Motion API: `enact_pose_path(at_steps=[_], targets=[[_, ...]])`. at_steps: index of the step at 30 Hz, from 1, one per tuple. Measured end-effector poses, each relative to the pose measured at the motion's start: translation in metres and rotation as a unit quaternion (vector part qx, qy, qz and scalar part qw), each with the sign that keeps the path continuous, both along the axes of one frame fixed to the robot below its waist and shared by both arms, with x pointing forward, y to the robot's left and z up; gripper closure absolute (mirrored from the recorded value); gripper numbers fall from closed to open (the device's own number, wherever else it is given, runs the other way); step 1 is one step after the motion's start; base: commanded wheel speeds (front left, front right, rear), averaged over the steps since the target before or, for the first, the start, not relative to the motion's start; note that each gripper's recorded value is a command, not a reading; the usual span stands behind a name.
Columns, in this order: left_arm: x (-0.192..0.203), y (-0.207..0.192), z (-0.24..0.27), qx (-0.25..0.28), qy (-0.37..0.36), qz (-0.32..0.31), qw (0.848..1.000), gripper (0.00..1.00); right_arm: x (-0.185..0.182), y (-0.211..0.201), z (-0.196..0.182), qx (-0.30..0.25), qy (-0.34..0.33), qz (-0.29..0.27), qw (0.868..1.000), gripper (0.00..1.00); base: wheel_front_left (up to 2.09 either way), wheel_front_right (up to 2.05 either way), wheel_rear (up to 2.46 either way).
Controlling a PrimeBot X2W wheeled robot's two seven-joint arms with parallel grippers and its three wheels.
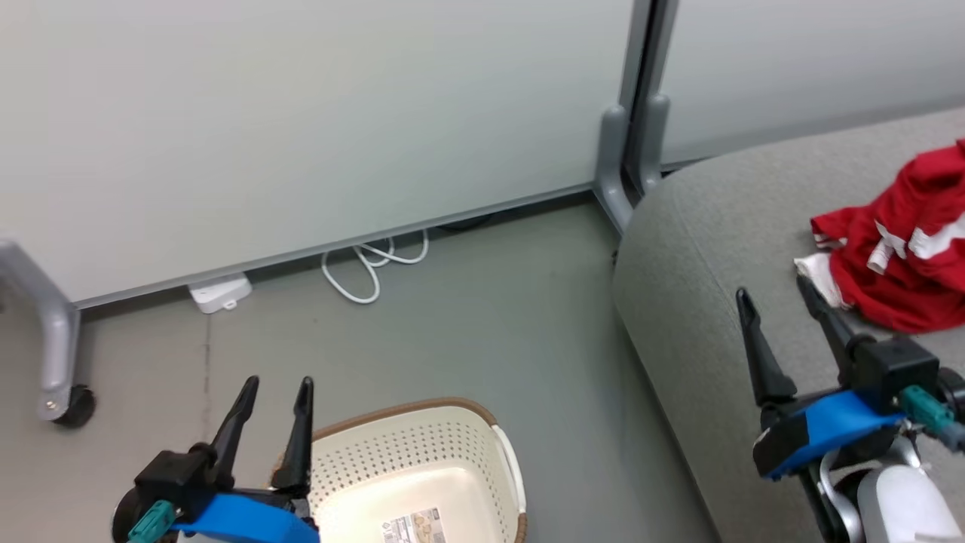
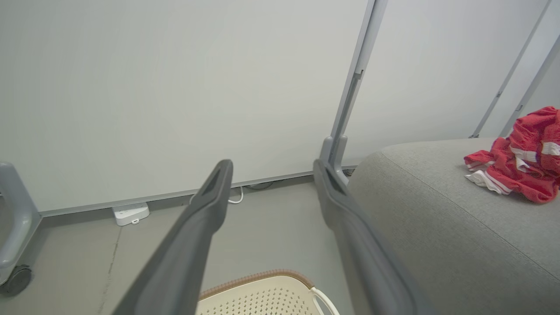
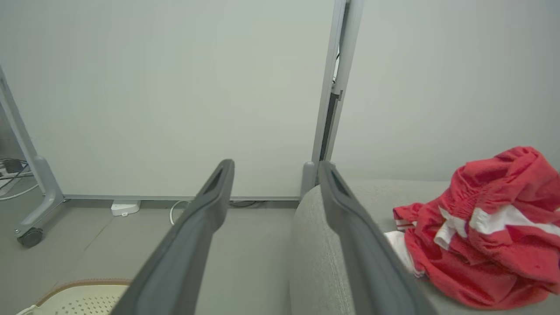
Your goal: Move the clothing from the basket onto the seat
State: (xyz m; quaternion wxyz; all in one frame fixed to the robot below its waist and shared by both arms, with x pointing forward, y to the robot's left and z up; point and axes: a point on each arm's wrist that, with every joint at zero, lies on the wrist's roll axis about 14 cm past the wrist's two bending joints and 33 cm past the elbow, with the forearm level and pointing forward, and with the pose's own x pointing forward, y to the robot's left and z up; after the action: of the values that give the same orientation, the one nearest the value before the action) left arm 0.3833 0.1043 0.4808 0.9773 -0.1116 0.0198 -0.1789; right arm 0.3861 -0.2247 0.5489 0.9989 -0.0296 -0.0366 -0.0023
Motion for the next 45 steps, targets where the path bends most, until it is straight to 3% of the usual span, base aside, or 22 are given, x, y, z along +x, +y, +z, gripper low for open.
enact_pose_path(at_steps=[13,45], targets=[[-0.027,0.078,-0.001,0.001,0.001,0.126,0.992,0.00,-0.020,0.053,-0.013,0.028,0.012,0.053,0.998,0.00,0.00,0.00,0.00],[-0.034,0.077,-0.008,-0.001,0.010,0.133,0.991,0.00,-0.024,0.061,-0.025,0.058,0.027,0.062,0.996,0.00,0.00,0.00,0.00]])
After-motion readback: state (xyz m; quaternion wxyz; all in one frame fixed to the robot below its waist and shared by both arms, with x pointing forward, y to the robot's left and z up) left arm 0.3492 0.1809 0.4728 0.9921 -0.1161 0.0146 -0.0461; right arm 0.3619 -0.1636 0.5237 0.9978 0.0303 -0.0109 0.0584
